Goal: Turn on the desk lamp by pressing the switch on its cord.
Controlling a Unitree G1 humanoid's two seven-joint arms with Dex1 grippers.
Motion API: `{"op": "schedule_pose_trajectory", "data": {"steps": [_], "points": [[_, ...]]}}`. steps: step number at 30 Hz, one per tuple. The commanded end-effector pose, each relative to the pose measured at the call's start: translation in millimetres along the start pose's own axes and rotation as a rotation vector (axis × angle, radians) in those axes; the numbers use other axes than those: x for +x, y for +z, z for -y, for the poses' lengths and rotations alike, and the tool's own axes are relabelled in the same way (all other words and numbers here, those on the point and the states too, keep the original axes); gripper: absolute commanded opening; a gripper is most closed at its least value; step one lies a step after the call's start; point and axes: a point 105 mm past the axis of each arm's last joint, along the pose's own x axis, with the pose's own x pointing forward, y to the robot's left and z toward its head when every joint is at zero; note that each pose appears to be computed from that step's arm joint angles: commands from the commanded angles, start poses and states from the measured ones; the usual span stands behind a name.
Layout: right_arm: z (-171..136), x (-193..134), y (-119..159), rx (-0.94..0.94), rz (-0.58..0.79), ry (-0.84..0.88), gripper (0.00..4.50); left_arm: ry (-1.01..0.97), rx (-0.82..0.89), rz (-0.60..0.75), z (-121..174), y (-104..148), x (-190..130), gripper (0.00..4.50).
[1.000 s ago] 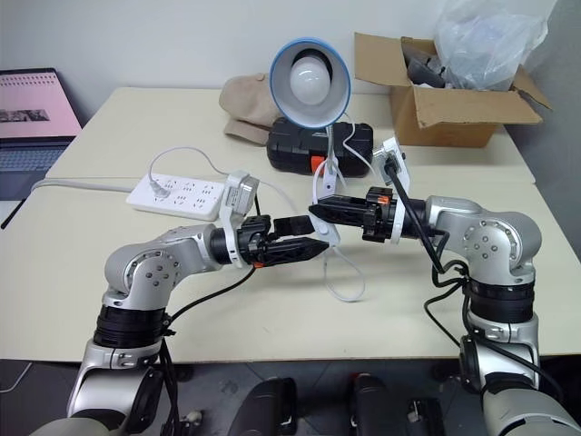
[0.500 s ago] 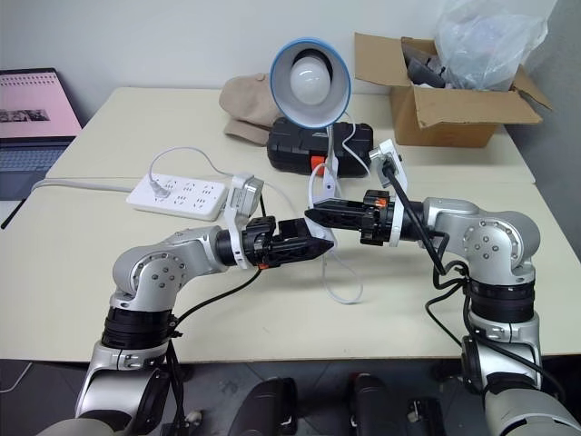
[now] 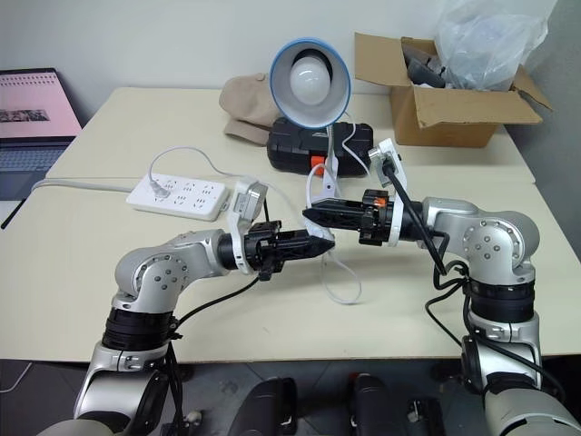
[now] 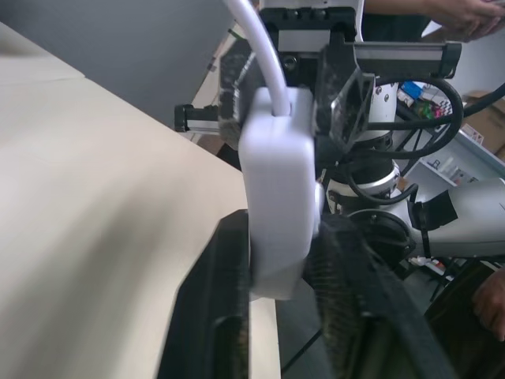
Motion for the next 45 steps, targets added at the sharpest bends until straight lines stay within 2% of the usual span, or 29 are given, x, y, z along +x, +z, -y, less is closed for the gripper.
{"op": "schedule_pose_trajectory", "data": {"steps": [1, 14, 16, 27, 32, 34, 36, 38, 43, 45], "points": [[-9.9, 0.0, 9.2, -0.058, 0.007, 0.021, 0.38, -0.029, 0.032, 0.029, 5.4, 7.8, 1.8, 0.49], [-8.9, 0.8, 6.7, -0.056, -0.006, 0.019, 0.38, -0.025, 0.035, 0.028, 5.0, 5.3, 0.6, 0.48], [-8.8, 0.8, 6.3, -0.056, -0.007, 0.019, 0.38, -0.029, 0.024, 0.033, 4.8, 5.9, 0.0, 1.18], [-1.2, -2.6, 6.8, -0.032, 0.020, -0.018, 0.37, -0.035, 0.050, -0.026, 8.8, -1.2, -7.7, 3.08], [12.3, -11.1, 7.0, 0.013, 0.053, -0.094, 0.37, 0.036, 0.191, -0.136, 2.9, -12.0, -18.5, 4.00], [26.6, -18.6, 2.1, 0.049, 0.062, -0.174, 0.37, 0.105, 0.360, -0.227, -4.7, -16.4, -27.4, 4.32], [43.4, -25.9, -6.6, 0.083, 0.058, -0.270, 0.37, 0.147, 0.536, -0.324, -10.3, -19.9, -35.3, 4.50], [57.0, -29.5, -16.2, 0.099, 0.039, -0.349, 0.37, 0.175, 0.641, -0.346, -14.2, -16.4, -38.5, 4.50], [99.0, -40.4, -40.9, 0.147, -0.023, -0.606, 0.37, 0.195, 0.771, -0.353, -11.1, -7.3, -46.7, 4.50], [108.1, -42.0, -44.5, 0.161, -0.025, -0.654, 0.37, 0.207, 0.784, -0.352, -9.3, -3.5, -50.7, 4.50]]}}
